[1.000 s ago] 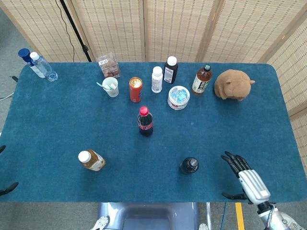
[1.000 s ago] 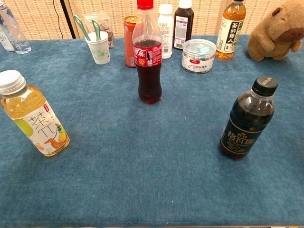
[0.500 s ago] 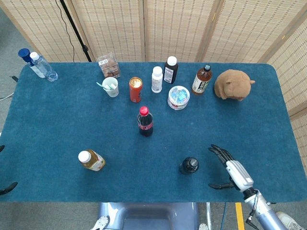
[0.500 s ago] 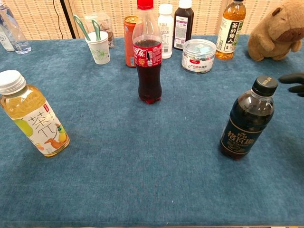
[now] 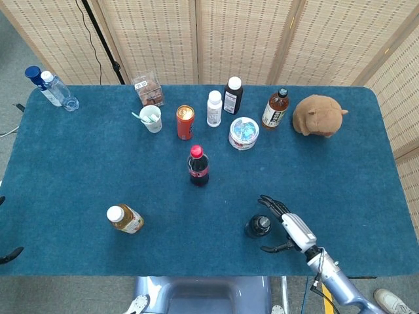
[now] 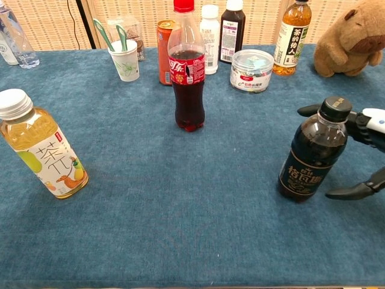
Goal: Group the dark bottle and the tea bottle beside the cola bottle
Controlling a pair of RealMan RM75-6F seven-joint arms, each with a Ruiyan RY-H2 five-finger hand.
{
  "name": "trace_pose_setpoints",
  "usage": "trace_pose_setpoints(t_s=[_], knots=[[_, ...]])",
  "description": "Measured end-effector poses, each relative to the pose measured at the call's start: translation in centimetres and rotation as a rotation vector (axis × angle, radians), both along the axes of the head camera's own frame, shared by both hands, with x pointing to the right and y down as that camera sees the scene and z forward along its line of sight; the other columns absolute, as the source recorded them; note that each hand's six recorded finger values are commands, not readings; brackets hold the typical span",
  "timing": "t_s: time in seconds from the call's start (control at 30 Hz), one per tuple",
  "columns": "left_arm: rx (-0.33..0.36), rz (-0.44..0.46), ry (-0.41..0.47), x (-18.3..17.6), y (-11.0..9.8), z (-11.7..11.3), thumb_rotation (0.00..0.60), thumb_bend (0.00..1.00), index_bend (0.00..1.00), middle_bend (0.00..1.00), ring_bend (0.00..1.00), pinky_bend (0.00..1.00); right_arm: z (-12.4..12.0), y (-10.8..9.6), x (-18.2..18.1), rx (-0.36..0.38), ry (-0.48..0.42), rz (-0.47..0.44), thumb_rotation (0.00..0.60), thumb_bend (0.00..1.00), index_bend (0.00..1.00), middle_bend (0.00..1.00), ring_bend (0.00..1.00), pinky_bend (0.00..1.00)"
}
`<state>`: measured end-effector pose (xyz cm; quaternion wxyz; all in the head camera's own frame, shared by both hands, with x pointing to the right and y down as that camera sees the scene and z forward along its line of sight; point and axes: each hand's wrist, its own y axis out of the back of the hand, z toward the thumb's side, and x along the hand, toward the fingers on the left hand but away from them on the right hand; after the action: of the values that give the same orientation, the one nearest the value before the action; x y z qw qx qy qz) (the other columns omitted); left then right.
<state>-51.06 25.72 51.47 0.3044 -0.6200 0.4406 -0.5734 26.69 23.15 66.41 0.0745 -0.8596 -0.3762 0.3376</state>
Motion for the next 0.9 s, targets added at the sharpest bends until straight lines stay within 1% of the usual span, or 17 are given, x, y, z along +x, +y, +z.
trace_pose_setpoints(t_s=[0.03, 0.1, 0.13, 0.2, 0.23, 0.3, 0.33, 0.4, 0.43, 0.47, 0.5, 0.57, 0.6, 0.7, 0.77, 0.87, 0.9], knots=[[0.001, -0.001, -0.001, 0.0, 0.0, 0.0, 0.600, 0.02, 0.00, 0.00, 0.00, 0.00, 0.3, 0.0, -0.2, -0.003, -0.004, 0.008, 0.600, 0.00, 0.02, 0.03, 0.11, 0.06], [0.004, -0.005, -0.002, -0.1, -0.1, -0.1, 0.600, 0.02, 0.00, 0.00, 0.00, 0.00, 0.8, 0.0, -0.4, -0.001, -0.009, 0.021, 0.600, 0.00, 0.09, 0.12, 0.23, 0.19], [0.005, -0.007, -0.002, -0.1, -0.1, -0.1, 0.600, 0.02, 0.00, 0.00, 0.00, 0.00, 0.9, 0.0, -0.5, 0.004, -0.010, 0.027, 0.600, 0.00, 0.12, 0.16, 0.27, 0.23], [0.005, -0.012, -0.001, -0.2, -0.1, -0.1, 0.600, 0.02, 0.00, 0.00, 0.00, 0.00, 1.0, -0.1, -0.7, 0.020, -0.016, 0.038, 0.600, 0.00, 0.23, 0.28, 0.39, 0.37], [0.004, -0.012, -0.001, -0.2, -0.1, -0.1, 0.600, 0.02, 0.00, 0.00, 0.00, 0.00, 1.0, -0.1, -0.9, 0.033, -0.017, 0.045, 0.600, 0.00, 0.28, 0.34, 0.44, 0.42], [0.003, -0.012, 0.001, -0.2, -0.1, 0.0, 0.600, 0.02, 0.00, 0.00, 0.00, 0.00, 1.1, -0.1, -1.2, 0.060, -0.020, 0.057, 0.600, 0.00, 0.38, 0.45, 0.54, 0.51], [0.003, -0.012, 0.001, -0.2, -0.1, 0.0, 0.600, 0.02, 0.00, 0.00, 0.00, 0.00, 1.1, -0.1, -1.3, 0.070, -0.023, 0.064, 0.600, 0.00, 0.42, 0.49, 0.57, 0.54], [0.004, -0.013, 0.003, -0.2, -0.1, -0.1, 0.600, 0.02, 0.00, 0.00, 0.00, 0.00, 1.2, -0.1, -1.6, 0.090, -0.032, 0.082, 0.600, 0.01, 0.55, 0.59, 0.65, 0.60], [0.004, -0.015, 0.003, -0.2, -0.1, -0.1, 0.600, 0.02, 0.00, 0.00, 0.00, 0.00, 1.2, -0.1, -1.6, 0.097, -0.035, 0.090, 0.600, 0.04, 0.58, 0.62, 0.67, 0.61], [0.005, -0.017, 0.005, -0.3, -0.1, -0.1, 0.600, 0.02, 0.00, 0.00, 0.00, 0.00, 1.1, -0.1, -1.7, 0.102, -0.038, 0.096, 0.600, 0.11, 0.61, 0.64, 0.69, 0.63], [0.005, -0.019, 0.006, -0.3, -0.1, -0.1, 0.600, 0.02, 0.00, 0.00, 0.00, 0.00, 1.1, -0.1, -1.7, 0.108, -0.039, 0.102, 0.600, 0.19, 0.62, 0.66, 0.70, 0.64], [0.004, -0.020, 0.008, -0.4, -0.1, -0.1, 0.600, 0.02, 0.00, 0.00, 0.00, 0.00, 1.1, -0.2, -1.6, 0.124, -0.027, 0.105, 0.600, 0.31, 0.63, 0.66, 0.71, 0.65], [0.004, -0.020, 0.008, -0.4, -0.1, -0.1, 0.600, 0.02, 0.00, 0.00, 0.00, 0.00, 1.1, -0.2, -1.6, 0.131, -0.021, 0.106, 0.600, 0.34, 0.63, 0.66, 0.71, 0.65], [0.002, -0.019, 0.010, -0.3, -0.1, -0.1, 0.600, 0.02, 0.00, 0.00, 0.00, 0.00, 0.9, -0.6, -1.5, 0.157, -0.006, 0.112, 0.600, 0.36, 0.63, 0.66, 0.71, 0.65], [0.000, -0.017, 0.011, -0.3, -0.1, -0.1, 0.600, 0.02, 0.00, 0.00, 0.00, 0.00, 0.5, -1.2, -1.5, 0.180, -0.007, 0.122, 0.600, 0.36, 0.63, 0.66, 0.71, 0.65], [-0.001, -0.016, 0.011, -0.2, -0.1, -0.1, 0.600, 0.02, 0.00, 0.00, 0.00, 0.00, -0.1, -3.1, -1.6, 0.229, 0.003, 0.139, 0.600, 0.36, 0.63, 0.66, 0.71, 0.65], [0.000, -0.015, 0.010, -0.2, -0.1, -0.1, 0.600, 0.02, 0.00, 0.00, 0.00, 0.00, -0.3, -4.0, -1.7, 0.249, 0.008, 0.144, 0.600, 0.36, 0.63, 0.66, 0.71, 0.65]])
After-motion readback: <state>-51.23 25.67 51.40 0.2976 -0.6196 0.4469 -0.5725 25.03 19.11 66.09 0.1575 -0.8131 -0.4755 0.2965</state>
